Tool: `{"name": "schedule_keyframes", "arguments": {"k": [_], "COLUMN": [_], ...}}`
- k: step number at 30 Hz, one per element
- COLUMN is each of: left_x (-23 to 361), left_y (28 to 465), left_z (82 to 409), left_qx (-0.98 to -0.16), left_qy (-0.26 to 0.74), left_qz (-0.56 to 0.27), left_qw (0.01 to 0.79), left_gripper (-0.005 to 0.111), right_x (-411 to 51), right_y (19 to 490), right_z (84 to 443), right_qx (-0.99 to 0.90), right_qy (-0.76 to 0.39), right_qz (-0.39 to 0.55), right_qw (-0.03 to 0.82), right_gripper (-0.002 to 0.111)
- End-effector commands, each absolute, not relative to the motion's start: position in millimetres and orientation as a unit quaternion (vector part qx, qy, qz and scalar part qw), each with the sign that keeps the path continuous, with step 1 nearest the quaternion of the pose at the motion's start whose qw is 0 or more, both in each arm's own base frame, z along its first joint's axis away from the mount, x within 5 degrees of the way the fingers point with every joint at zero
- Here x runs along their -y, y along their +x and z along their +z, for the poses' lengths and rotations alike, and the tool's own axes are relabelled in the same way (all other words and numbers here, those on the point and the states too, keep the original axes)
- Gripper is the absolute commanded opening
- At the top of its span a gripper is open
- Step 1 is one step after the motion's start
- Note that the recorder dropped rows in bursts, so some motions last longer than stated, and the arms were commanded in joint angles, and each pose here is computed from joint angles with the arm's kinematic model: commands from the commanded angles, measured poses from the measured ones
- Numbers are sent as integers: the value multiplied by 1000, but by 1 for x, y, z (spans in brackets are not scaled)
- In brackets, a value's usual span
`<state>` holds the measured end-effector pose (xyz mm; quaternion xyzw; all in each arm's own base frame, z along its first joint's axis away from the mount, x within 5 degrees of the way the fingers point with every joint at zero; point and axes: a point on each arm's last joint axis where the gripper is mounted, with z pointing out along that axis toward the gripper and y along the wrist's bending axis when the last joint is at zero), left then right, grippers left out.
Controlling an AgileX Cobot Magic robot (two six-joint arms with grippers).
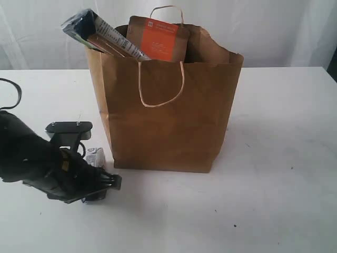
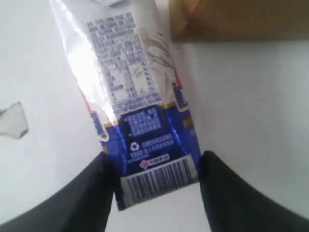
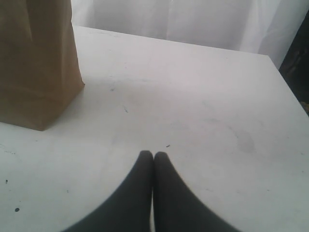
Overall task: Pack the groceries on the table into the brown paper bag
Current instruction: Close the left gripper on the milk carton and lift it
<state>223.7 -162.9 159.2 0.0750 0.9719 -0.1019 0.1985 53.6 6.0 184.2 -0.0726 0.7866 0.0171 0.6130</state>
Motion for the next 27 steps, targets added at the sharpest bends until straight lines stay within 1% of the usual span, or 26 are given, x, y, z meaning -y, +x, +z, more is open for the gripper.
{"name": "schedule_keyframes", "arguments": {"k": [1, 8, 10, 12, 13, 14, 16, 19, 21, 23, 27], "left_x": [142, 125, 123, 123, 123, 123, 122, 123, 126, 125, 119], "left_y": [199, 176, 174, 173, 173, 173, 172, 172, 179, 195, 212], "left_z": [158, 157, 158, 160, 161, 164, 170, 176, 180, 186, 176], "left_qx": [-979, -982, -982, -981, -981, -980, -978, -974, -970, -968, -973], "left_qy": [78, 77, 77, 77, 77, 70, 66, 63, 69, 60, 40], "left_qz": [-78, -68, -68, -71, -72, -79, -86, -98, -101, -96, -77], "left_qw": [171, 157, 158, 162, 164, 168, 178, 195, 210, 225, 215], "left_gripper": [25, 25, 29, 38, 45, 62, 77, 77, 77, 77, 77], "right_x": [-6, -6, -6, -6, -6, -6, -6, -6, -6, -6, -6], "right_y": [53, 53, 53, 53, 53, 53, 53, 53, 53, 53, 53], "right_z": [183, 183, 183, 183, 183, 183, 183, 183, 183, 183, 183], "right_qx": [-786, -786, -786, -786, -786, -786, -786, -786, -786, -786, -786], "right_qy": [-70, -70, -70, -70, -70, -70, -70, -70, -70, -70, -70], "right_qz": [17, 17, 17, 17, 17, 17, 17, 17, 17, 17, 17], "right_qw": [614, 614, 614, 614, 614, 614, 614, 614, 614, 614, 614], "right_gripper": [0, 0, 0, 0, 0, 0, 0, 0, 0, 0, 0]}}
